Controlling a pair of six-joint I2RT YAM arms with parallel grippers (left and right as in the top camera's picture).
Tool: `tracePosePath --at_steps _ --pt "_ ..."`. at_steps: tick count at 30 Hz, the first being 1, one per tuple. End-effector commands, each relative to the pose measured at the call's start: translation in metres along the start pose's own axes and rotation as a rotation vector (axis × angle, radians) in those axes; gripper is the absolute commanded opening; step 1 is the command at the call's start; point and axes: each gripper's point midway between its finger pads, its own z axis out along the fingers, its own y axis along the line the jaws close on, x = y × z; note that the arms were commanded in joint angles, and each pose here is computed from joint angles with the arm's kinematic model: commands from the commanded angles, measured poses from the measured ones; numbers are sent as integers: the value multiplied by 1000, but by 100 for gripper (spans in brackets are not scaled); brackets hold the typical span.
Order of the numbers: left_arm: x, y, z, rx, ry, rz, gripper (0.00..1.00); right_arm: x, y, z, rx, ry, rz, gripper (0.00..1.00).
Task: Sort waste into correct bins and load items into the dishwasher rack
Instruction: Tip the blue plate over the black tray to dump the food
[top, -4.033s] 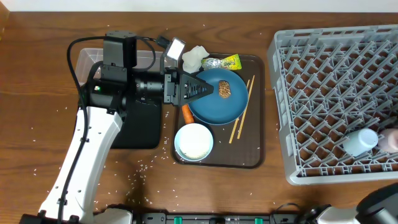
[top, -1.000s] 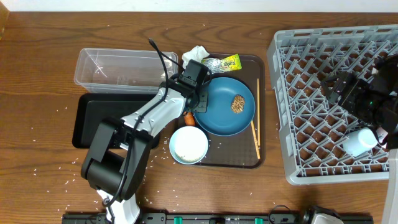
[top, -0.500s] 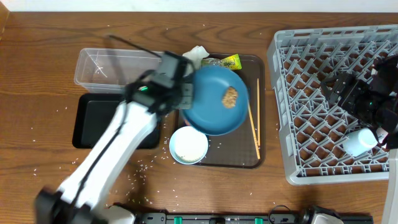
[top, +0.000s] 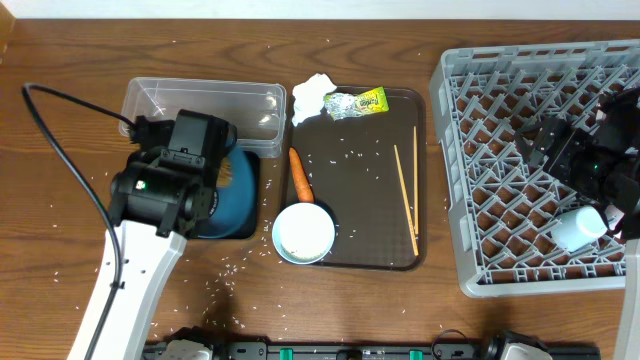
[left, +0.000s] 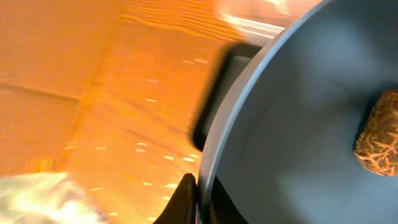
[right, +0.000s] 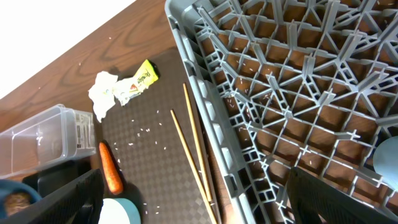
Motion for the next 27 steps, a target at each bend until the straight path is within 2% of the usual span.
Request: tracePosePath --at_steps 1,4,8,11,16,22,23,27 --pt "-20 38 0 -274 -96 -47 6 1 2 1 -2 3 -30 88" --pt "-21 43 7 -404 -86 19 6 1 2 1 -2 3 -30 88" --pt "-23 22 19 -469 -65 142 6 -1 3 1 -3 -1 -32 88" --pt "-35 10 14 -553 -133 257 6 -1 2 1 -3 -2 -32 88" --pt "-40 -6 5 -568 -196 320 6 0 2 1 -2 1 -30 88" --pt "-42 4 -6 -628 -205 441 6 0 2 1 -3 0 -31 89" --pt "-42 4 -7 -629 -203 451 6 -1 2 1 -3 -1 -31 89" --pt "-35 -7 3 -557 -182 331 6 -1 2 1 -3 -2 -32 89"
